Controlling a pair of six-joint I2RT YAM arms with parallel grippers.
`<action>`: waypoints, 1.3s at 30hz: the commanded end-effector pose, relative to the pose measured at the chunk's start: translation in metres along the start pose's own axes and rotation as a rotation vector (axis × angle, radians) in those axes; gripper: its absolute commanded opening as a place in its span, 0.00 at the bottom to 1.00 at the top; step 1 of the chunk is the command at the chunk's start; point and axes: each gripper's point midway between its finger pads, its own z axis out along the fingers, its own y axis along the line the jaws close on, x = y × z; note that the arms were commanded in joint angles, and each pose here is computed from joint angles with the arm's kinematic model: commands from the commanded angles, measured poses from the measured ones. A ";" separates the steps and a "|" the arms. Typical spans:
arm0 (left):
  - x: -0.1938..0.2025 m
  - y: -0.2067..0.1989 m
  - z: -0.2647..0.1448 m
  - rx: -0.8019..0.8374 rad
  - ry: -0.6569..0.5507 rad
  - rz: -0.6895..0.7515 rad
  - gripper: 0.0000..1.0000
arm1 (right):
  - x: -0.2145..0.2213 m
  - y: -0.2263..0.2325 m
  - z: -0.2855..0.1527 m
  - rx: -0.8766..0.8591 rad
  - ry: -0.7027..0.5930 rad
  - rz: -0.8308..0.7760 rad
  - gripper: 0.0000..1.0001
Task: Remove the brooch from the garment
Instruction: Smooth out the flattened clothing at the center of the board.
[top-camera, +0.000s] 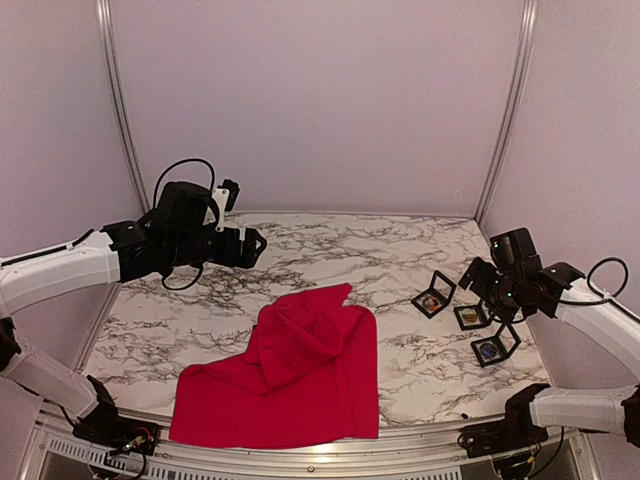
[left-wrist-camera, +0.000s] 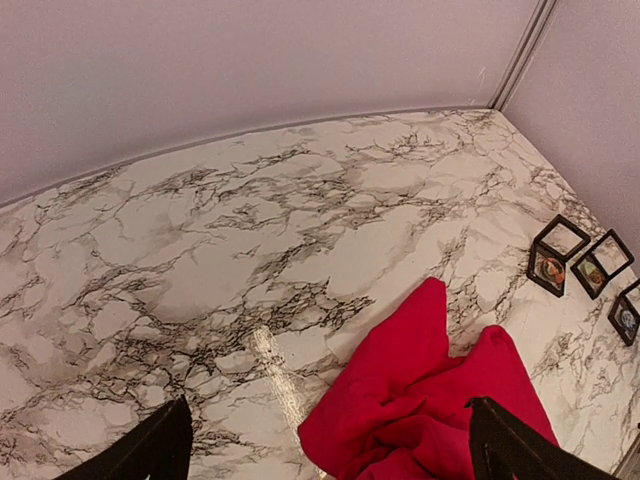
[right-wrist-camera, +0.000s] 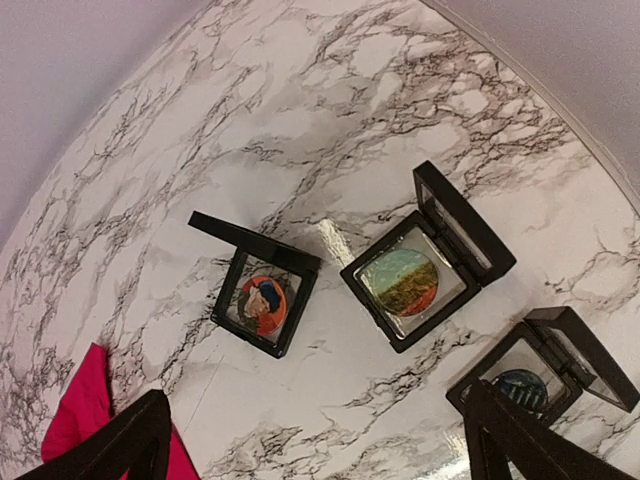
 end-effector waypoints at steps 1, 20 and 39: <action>0.006 0.009 0.009 -0.042 0.058 -0.038 0.99 | -0.028 0.030 -0.019 -0.024 -0.134 -0.054 0.99; 0.071 0.020 0.068 -0.092 0.298 -0.106 0.99 | 0.050 0.188 -0.007 -0.357 -0.016 -0.393 0.98; 0.122 0.008 0.101 -0.032 0.455 -0.170 0.79 | 0.138 0.230 0.054 -0.514 0.213 -0.580 0.98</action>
